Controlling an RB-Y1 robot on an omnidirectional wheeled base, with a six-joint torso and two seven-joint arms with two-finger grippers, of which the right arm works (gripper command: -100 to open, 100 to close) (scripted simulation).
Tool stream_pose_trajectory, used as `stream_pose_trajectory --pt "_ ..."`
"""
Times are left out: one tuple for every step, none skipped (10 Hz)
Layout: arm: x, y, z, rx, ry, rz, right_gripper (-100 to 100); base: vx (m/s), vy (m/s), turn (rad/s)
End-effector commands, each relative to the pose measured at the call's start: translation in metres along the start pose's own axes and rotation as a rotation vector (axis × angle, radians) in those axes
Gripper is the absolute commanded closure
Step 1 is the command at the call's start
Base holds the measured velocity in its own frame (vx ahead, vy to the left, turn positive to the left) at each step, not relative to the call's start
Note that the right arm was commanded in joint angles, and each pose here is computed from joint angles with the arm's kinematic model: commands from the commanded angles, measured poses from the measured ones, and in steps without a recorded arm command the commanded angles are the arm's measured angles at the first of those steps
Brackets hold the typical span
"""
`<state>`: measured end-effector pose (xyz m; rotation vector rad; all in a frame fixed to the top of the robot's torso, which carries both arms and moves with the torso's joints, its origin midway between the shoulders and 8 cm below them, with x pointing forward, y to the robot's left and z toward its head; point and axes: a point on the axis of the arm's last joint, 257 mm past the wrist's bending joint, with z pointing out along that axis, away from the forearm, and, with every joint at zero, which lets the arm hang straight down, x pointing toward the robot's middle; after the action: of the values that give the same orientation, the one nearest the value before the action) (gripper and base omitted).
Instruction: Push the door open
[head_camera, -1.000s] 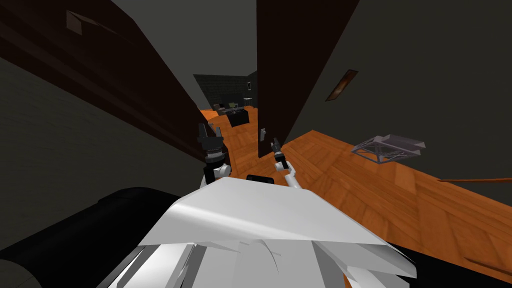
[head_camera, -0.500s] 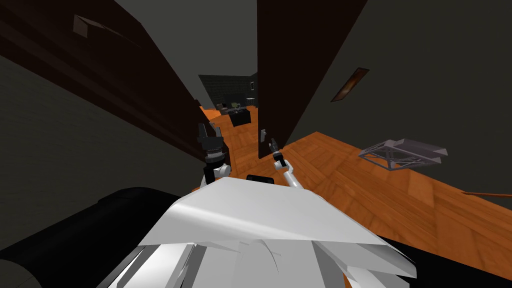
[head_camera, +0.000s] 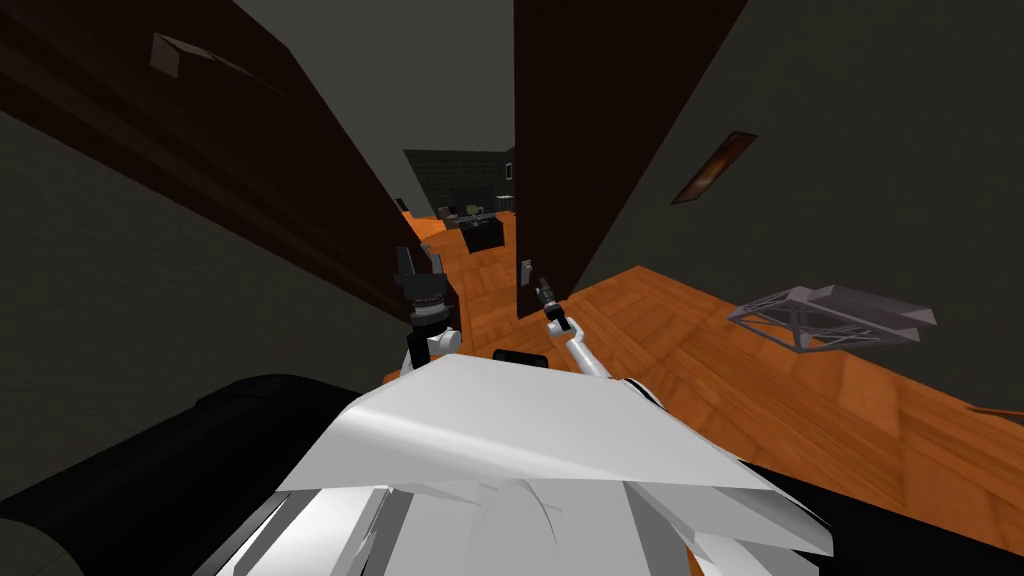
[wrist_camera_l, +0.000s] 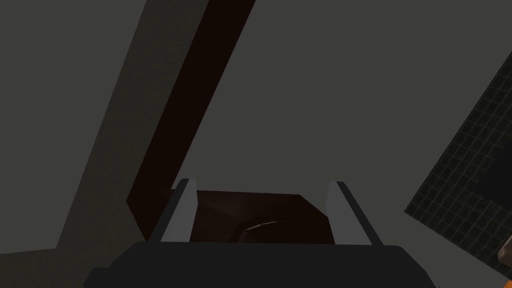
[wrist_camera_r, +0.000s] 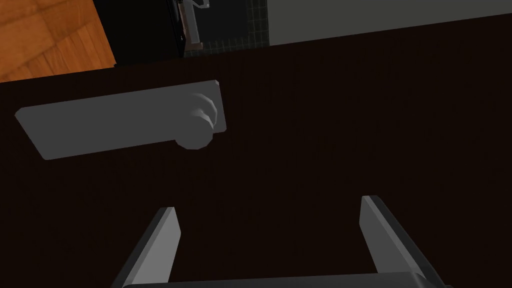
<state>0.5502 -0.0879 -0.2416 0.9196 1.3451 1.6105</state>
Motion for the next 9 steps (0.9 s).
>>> stream_pose_trajectory --pt "0.0 -0.01 0.0029 0.024 0.01 0.0 -100 0.043 -0.041 0.068" --pt "0.001 -0.014 0.0073 0.034 0.02 0.0 -100 0.064 -0.06 0.108" --pt "0.001 -0.02 0.0094 0.051 0.027 -0.001 -100 0.066 -0.078 0.096" --pt "0.0 -0.023 0.0083 0.058 0.025 -0.002 -100 0.04 -0.067 0.041" --pt "-0.001 -0.029 0.0105 0.073 0.031 -0.003 -100 0.039 -0.057 0.057" --pt "-0.002 -0.034 0.0128 0.088 0.036 -0.005 -100 0.06 -0.07 0.108" --pt "-0.003 -0.039 0.0143 0.1 0.04 -0.008 -100 0.057 -0.071 0.081" --pt "-0.004 -0.043 0.0158 0.113 0.044 -0.01 -100 0.051 -0.061 0.057" --pt "-0.006 -0.047 0.0173 0.125 0.047 -0.013 -100 0.055 -0.058 0.056"
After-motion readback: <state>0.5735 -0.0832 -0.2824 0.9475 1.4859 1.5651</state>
